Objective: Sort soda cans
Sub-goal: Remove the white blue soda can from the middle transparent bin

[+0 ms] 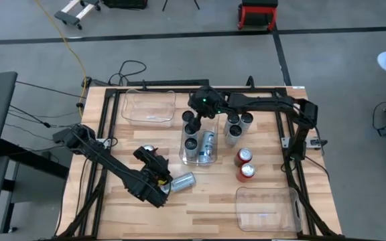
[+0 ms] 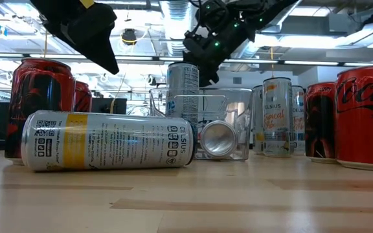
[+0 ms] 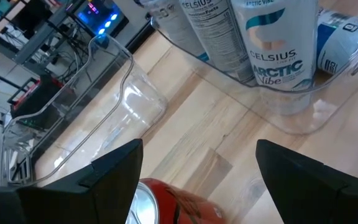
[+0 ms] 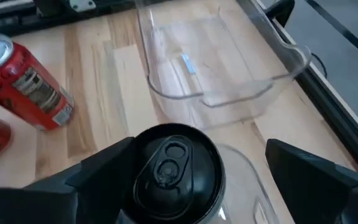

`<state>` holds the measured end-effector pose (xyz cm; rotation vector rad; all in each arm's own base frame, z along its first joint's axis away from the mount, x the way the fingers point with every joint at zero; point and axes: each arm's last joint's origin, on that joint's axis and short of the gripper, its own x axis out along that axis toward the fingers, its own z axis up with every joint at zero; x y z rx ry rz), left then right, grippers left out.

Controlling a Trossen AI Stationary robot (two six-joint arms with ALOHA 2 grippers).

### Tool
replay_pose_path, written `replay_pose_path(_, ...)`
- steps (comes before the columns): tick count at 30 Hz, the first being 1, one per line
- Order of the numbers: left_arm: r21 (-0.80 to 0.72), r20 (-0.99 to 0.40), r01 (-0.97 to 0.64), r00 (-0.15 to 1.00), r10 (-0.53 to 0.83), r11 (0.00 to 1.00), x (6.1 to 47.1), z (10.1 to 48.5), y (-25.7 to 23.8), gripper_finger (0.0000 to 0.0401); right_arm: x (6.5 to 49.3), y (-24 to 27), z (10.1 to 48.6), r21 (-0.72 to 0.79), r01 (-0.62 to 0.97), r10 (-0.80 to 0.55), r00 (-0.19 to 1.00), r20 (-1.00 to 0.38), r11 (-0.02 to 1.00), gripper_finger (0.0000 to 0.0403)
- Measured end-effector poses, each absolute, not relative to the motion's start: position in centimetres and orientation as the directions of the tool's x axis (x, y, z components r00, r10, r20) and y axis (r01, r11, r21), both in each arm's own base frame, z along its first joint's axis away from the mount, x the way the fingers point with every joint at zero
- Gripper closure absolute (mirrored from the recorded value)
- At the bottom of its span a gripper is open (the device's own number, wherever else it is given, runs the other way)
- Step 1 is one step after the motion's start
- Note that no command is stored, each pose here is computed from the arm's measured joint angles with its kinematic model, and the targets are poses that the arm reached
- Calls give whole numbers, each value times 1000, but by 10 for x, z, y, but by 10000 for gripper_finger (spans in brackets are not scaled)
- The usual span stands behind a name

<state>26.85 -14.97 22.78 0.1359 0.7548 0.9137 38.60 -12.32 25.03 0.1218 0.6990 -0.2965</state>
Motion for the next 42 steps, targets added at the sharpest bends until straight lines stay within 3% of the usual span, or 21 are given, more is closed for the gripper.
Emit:
replay_pose_path(8,408,-536,-669,375,756,621,268,228,-150,95,373,-126,268,-12,314,-251,732,-633,949,53)
replay_pose_path(15,401,-537,-669,381,752,626,267,228,-152,95,371,-126,278,59,242,-161,790,-592,969,8)
replay_pose_path(28,402,-538,-664,386,749,631,266,228,-154,95,383,-120,259,46,287,-196,753,-628,957,4)
replay_pose_path(32,402,-539,-663,388,748,632,266,228,-154,95,381,-121,258,10,357,-266,715,-647,934,3)
replay_pose_path(42,399,-539,-664,388,748,632,266,228,-154,95,376,-123,253,8,380,-267,666,-697,925,37)
